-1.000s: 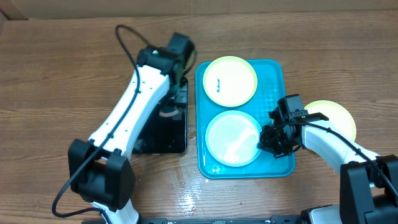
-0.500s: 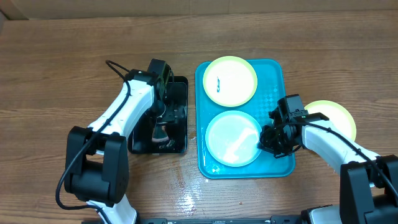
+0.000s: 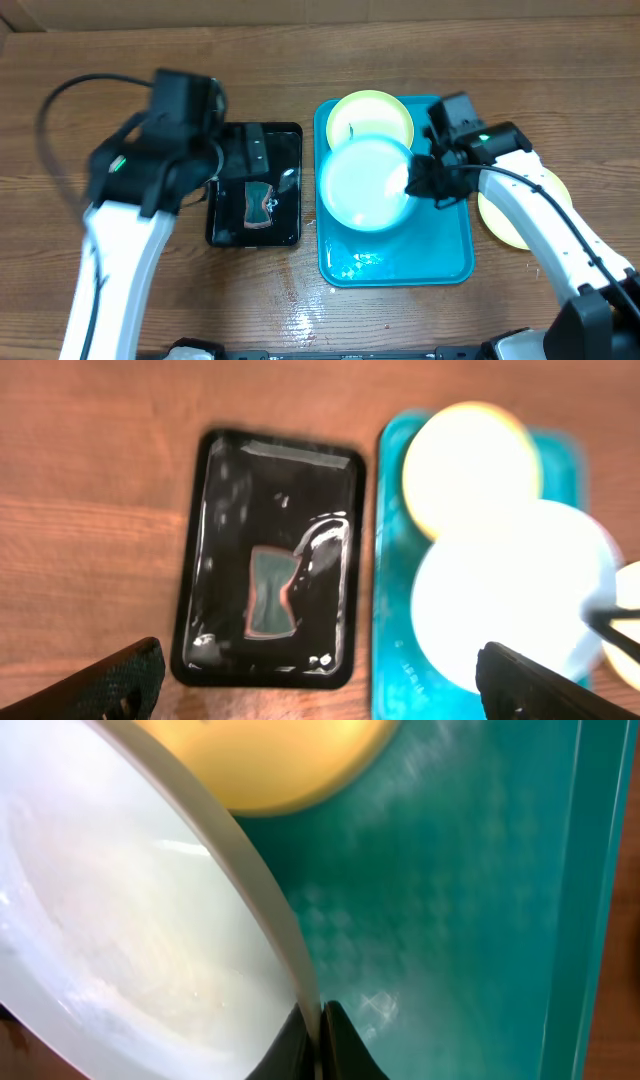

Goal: Clean dirty plates on tray and stack at the side
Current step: 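Drop the sponge into the black tray and retract the left arm, then lift the light-blue plate with the right gripper and tilt it over the black tray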

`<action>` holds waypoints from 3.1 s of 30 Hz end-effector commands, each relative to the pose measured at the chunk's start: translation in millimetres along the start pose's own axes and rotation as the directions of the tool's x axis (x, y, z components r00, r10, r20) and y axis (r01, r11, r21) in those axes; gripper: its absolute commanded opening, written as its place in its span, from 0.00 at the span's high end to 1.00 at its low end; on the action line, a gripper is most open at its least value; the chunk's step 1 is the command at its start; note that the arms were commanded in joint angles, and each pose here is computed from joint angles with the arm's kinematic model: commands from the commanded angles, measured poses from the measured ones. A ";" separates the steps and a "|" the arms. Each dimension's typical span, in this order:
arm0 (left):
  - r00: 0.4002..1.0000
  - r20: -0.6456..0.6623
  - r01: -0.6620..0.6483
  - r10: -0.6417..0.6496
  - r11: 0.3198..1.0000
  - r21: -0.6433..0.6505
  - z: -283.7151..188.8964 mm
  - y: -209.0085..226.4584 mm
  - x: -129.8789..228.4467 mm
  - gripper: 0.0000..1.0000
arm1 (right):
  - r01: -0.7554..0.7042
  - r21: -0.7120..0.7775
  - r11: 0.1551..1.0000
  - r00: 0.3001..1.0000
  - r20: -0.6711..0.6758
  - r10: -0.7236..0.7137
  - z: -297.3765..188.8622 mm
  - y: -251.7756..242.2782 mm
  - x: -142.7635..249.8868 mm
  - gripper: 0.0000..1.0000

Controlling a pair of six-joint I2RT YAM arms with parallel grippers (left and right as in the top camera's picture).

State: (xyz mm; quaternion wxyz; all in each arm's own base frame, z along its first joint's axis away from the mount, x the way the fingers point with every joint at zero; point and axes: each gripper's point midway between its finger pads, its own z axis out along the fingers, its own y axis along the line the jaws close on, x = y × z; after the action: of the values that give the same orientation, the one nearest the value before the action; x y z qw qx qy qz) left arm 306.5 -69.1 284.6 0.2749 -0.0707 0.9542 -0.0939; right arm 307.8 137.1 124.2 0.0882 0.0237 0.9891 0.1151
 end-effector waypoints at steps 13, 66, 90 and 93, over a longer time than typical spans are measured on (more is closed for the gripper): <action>0.979 0.206 -0.023 0.006 0.997 0.079 -98.1 6.1 23.5 0.00 | 0.307 0.089 0.948 0.792 0.528 -0.306 -27.1 151.5 -52.8 0.96; 0.986 0.168 -0.031 0.023 0.999 0.044 -94.8 12.7 32.3 0.00 | 0.128 0.495 0.859 0.453 0.742 -0.495 -96.6 184.9 -9.9 0.96; 0.986 0.163 -0.031 0.023 0.999 0.042 -93.1 12.6 31.9 0.00 | 0.128 0.495 0.860 0.453 0.742 -0.494 -96.7 184.9 -10.0 0.96; 0.987 0.157 -0.030 0.023 0.999 0.040 -91.2 12.5 31.5 0.00 | 0.128 0.495 0.860 0.453 0.742 -0.494 -96.7 184.9 -10.0 0.96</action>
State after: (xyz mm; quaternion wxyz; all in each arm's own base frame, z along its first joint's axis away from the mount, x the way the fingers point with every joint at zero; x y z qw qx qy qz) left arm 227.3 -52.2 339.5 0.3477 -0.0661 0.9284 -0.1135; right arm 305.2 294.5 248.4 0.5615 -0.1056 0.8116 -0.1217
